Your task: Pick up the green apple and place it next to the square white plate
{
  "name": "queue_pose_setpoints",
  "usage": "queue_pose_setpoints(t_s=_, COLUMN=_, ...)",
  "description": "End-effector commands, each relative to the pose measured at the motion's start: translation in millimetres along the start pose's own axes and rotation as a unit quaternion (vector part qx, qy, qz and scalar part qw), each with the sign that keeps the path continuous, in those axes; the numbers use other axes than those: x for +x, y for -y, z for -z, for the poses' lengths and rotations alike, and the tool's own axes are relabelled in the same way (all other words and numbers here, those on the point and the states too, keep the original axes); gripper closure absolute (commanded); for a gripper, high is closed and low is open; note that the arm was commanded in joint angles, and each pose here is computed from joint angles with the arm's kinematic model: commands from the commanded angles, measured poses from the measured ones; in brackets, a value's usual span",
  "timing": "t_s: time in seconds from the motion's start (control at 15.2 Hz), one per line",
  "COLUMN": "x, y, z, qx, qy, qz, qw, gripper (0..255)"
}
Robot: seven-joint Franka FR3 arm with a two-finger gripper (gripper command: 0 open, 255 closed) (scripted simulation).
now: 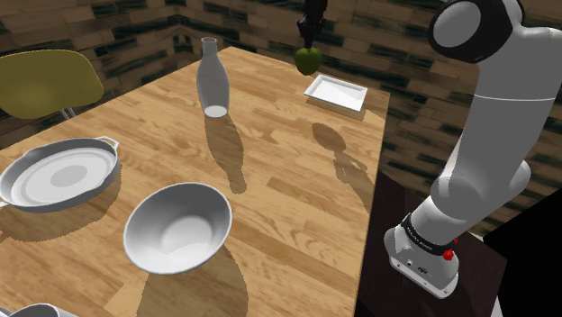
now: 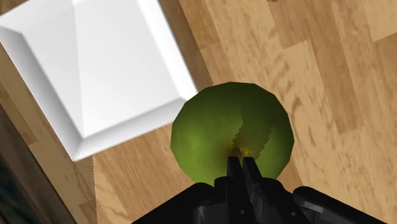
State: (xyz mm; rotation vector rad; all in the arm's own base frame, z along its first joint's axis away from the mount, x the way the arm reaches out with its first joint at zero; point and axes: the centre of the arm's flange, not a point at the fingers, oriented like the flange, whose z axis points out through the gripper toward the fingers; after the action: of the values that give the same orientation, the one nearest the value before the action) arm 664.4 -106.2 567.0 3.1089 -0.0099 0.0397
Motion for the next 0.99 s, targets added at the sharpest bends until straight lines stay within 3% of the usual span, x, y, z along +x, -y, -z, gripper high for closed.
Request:
queue_pose_setpoints(t_s=0.0, x=0, y=1, z=-11, qx=0.000, qy=0.000, qz=0.000, qw=1.0000, gripper=255)
queue_pose_setpoints(t_s=0.92, x=-2, y=3, z=-84, qx=0.000, qy=0.000, qz=0.000, qw=1.0000, gripper=255)
